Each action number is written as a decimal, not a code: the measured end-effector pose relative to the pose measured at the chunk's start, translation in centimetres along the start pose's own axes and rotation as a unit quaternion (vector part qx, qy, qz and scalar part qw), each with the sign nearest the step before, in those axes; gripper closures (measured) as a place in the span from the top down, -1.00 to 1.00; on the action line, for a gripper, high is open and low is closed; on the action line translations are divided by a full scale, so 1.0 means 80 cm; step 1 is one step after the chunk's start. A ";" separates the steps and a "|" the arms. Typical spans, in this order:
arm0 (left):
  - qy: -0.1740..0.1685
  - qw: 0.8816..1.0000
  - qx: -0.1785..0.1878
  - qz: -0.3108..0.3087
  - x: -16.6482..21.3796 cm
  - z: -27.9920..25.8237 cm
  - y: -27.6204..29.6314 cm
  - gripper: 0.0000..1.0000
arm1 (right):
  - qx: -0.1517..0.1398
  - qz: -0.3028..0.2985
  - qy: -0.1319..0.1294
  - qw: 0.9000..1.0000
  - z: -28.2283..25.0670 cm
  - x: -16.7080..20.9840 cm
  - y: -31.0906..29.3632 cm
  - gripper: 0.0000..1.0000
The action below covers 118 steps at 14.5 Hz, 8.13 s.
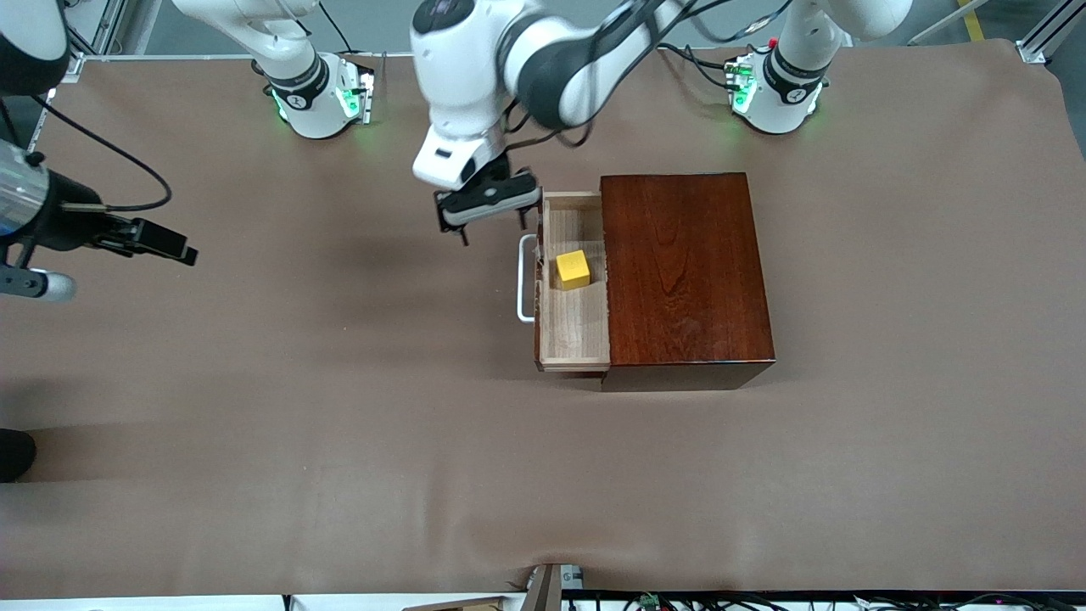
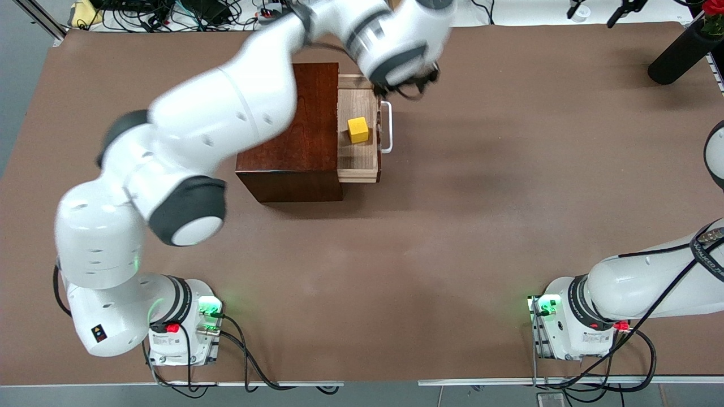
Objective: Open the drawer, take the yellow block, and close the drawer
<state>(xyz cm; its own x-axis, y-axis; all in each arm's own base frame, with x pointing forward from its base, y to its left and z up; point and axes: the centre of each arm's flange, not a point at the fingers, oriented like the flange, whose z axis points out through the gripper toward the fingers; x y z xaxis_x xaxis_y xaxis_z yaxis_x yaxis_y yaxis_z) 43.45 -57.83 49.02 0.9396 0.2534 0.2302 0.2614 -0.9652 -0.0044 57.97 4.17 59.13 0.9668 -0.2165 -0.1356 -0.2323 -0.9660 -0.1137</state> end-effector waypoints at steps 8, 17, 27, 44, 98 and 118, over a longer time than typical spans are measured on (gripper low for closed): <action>-0.039 0.997 0.070 -0.012 0.149 -0.141 -0.197 1.00 | -0.001 0.107 -0.022 0.994 0.029 -0.046 -0.126 1.00; -0.064 0.993 0.066 0.070 0.320 -0.164 -0.424 1.00 | 0.000 0.247 -0.010 0.969 0.099 -0.104 -0.287 1.00; -0.124 0.989 0.027 0.076 0.385 -0.122 -0.608 1.00 | -0.007 0.386 -0.008 0.922 0.210 -0.158 -0.411 1.00; -0.096 0.987 -0.005 0.129 0.335 -0.132 -0.632 1.00 | 0.030 0.522 0.002 0.852 0.367 -0.202 -0.531 1.00; -0.121 0.973 -0.033 0.194 0.257 -0.072 -0.361 1.00 | -0.065 0.279 -0.003 0.958 0.193 0.080 -0.228 0.12; -0.051 0.959 -0.098 -0.261 0.016 0.153 0.045 1.00 | -0.041 -0.061 -0.034 0.997 0.351 0.167 0.199 0.12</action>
<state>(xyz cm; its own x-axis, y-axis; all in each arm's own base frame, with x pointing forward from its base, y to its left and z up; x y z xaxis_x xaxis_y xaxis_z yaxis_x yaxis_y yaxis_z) 48.28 -60.16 37.37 0.7113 0.7008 0.0542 0.6650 -0.6959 0.2710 64.21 -10.11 27.85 0.9770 -0.0896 -0.1934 -0.1014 -0.9935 -0.0520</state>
